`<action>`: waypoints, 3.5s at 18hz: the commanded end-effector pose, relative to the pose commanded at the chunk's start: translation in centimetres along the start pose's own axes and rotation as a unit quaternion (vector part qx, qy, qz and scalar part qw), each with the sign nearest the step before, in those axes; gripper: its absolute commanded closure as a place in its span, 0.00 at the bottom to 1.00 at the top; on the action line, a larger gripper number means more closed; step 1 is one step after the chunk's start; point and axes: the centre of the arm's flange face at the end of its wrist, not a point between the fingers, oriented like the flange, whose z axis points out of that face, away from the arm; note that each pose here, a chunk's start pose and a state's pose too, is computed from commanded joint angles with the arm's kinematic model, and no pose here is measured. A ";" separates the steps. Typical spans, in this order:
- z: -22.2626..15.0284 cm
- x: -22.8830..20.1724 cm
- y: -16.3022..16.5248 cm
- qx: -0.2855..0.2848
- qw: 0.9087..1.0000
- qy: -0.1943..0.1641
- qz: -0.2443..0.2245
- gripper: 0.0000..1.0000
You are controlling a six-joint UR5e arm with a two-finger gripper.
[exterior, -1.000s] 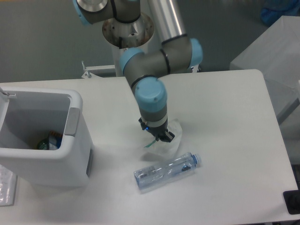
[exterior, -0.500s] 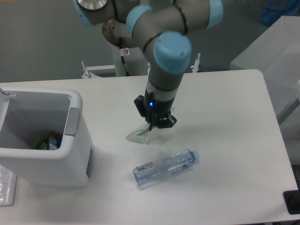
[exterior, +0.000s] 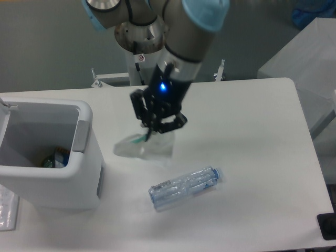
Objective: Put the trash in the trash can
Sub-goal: 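Lift the bag and carry it over the white trash bin, then open the gripper to drop the bag into the bin, then move the open gripper over the clear water bottle and lower, then close the gripper on the bottle's cap end and tilt it up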
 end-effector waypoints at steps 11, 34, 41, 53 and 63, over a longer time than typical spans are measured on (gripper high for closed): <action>5.2 11.3 -4.6 0.005 0.997 0.076 0.030 0.97; 9.6 -7.6 1.6 0.048 0.997 0.018 -0.054 0.00; 13.3 -14.8 6.8 -0.007 0.999 -0.018 -0.048 0.00; 26.5 -13.4 11.5 -0.246 0.967 -0.043 0.042 0.00; 31.5 -11.4 12.9 -0.349 0.930 -0.062 0.091 0.00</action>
